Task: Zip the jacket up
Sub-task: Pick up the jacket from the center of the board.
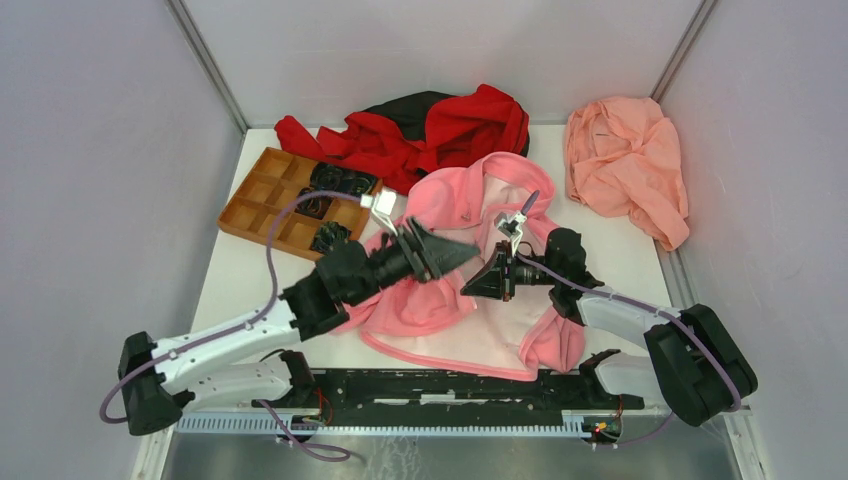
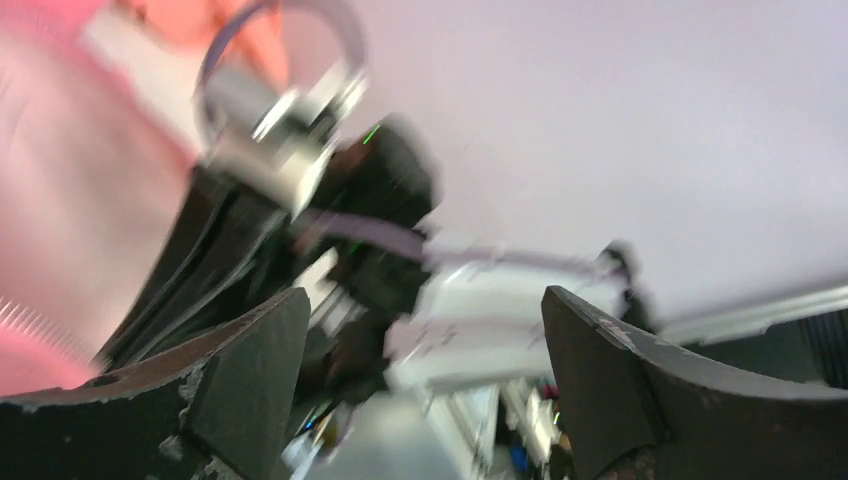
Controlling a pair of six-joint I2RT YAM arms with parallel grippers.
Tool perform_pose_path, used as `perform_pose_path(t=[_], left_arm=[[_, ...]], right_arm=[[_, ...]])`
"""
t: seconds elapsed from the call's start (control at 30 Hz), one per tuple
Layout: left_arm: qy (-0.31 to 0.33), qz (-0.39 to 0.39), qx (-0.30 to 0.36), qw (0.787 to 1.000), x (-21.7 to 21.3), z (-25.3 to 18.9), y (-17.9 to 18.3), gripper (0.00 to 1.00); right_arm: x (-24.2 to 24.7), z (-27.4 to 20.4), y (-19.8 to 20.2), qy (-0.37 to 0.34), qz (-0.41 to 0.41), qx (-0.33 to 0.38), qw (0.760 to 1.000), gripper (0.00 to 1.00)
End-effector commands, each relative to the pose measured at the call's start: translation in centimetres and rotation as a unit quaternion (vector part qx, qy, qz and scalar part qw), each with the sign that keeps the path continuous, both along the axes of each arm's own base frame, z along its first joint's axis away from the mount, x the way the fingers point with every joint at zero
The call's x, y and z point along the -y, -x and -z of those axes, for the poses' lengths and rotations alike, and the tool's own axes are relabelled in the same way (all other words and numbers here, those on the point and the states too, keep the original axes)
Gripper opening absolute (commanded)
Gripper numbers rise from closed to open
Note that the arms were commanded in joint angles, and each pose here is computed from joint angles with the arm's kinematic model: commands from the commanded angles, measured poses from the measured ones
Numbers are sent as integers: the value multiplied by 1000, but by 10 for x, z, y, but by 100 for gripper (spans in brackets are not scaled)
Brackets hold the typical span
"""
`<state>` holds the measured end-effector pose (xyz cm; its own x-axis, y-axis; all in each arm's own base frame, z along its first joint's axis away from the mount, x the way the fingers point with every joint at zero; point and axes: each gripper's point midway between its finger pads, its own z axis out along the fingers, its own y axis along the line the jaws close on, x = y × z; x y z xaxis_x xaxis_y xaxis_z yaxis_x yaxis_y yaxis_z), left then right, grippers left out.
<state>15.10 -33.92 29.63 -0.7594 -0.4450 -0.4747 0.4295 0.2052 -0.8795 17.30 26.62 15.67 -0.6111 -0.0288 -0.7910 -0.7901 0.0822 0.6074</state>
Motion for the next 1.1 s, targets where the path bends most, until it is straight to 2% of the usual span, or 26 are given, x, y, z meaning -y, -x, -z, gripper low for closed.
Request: perform_pose_path(t=[0.0, 0.1, 0.23, 0.43, 0.73, 0.8, 0.9, 0.97, 1.07], left_arm=[[-13, -114, -33, 993, -12, -86, -38, 95], [-26, -119, -34, 992, 7, -127, -51, 97], [-26, -111, -29, 993, 28, -155, -56, 96], [-7, -112, -7, 994, 28, -183, -53, 96], [1, -92, 12, 996, 40, -202, -48, 96], [-12, -71, 22, 997, 46, -192, -42, 96], [-42, -34, 47, 997, 46, -140, -29, 97], [-23, 0, 69, 997, 36, -102, -12, 96], [12, 29, 81, 996, 14, -47, 12, 90]], right_arm=[[0, -9, 1, -13, -6, 28, 999, 0], [0, -8, 0, -8, -6, 32, 999, 0], [0, -1, -3, 2, -5, 30, 1000, 0], [0, 5, -4, 8, -7, 20, 1000, 0], [-1, 6, -3, 9, -9, 20, 1000, 0], [-1, 4, -3, 7, -10, 25, 1000, 0], [-1, 3, -2, 5, -12, 26, 1000, 0], [-1, 2, -2, 3, -13, 23, 1000, 0], [-1, -1, 0, -2, -14, 25, 1000, 0]])
